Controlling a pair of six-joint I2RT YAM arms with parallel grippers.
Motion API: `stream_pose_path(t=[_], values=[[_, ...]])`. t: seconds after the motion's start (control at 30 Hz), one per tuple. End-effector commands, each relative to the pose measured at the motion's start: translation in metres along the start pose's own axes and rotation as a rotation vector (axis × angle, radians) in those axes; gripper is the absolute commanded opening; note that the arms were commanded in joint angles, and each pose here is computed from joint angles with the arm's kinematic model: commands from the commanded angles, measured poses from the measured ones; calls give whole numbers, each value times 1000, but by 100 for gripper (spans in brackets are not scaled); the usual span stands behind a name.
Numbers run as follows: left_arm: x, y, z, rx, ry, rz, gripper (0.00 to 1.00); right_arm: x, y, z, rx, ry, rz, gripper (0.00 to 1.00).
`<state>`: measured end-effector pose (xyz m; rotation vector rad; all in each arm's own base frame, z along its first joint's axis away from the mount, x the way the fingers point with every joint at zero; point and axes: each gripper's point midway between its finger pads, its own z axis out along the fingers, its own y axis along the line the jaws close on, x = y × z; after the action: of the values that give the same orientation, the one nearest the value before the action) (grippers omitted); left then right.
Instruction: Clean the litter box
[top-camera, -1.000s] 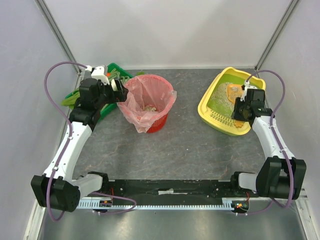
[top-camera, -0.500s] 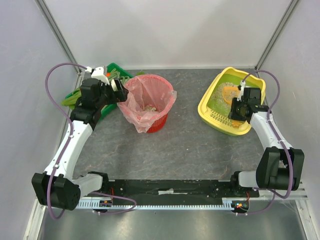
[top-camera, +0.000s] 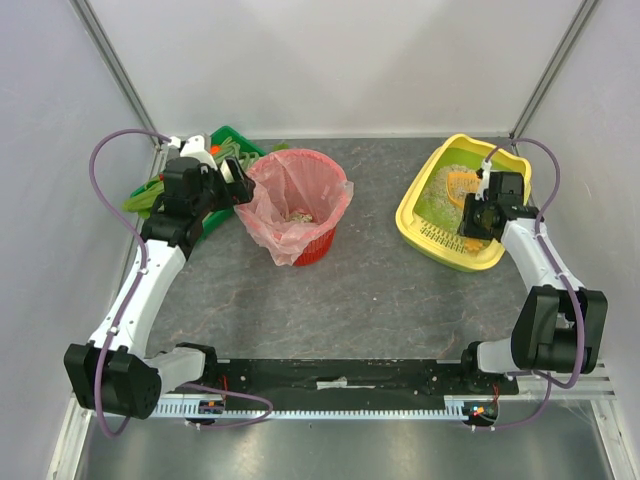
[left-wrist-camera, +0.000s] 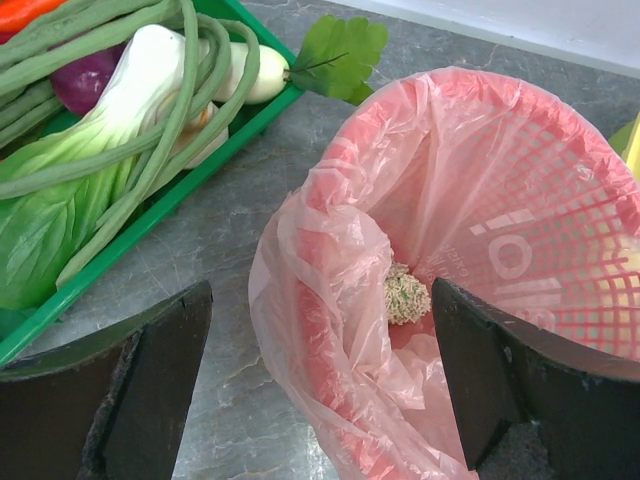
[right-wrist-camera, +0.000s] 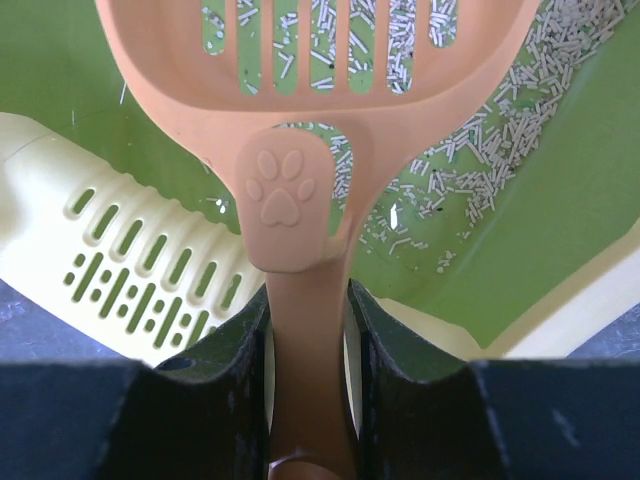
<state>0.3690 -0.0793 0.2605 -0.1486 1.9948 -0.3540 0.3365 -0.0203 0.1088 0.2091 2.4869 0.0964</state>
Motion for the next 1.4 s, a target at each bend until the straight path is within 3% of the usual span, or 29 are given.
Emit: stream_pose_path(t=[0.0,0.13,0.27,0.5,0.63,0.83,1.1,1.37], values=[[-10,1,-2,-28,-20,-54,96,-26,-5,-6,41,-60,-45,0],[-2,4,0,-45,12,-84,97,-24,12,-4,-23,-26,-85,0],[2,9,3,-83,21,-119,98,-20,-5,-1,40,-25,-36,0],[19,-1,19,-24,90,-166,95,-22,14,6,-18,0,-71,0],[25,-15,29,46,129,-196,73,-17,13,11,-15,20,-60,0],[38,-35,37,133,192,-229,54,-18,12,8,-9,12,-68,0],[51,-78,50,251,254,-206,52,-28,24,-1,10,6,-141,0],[73,-127,71,355,335,-201,52,-16,-2,0,59,35,-10,0]])
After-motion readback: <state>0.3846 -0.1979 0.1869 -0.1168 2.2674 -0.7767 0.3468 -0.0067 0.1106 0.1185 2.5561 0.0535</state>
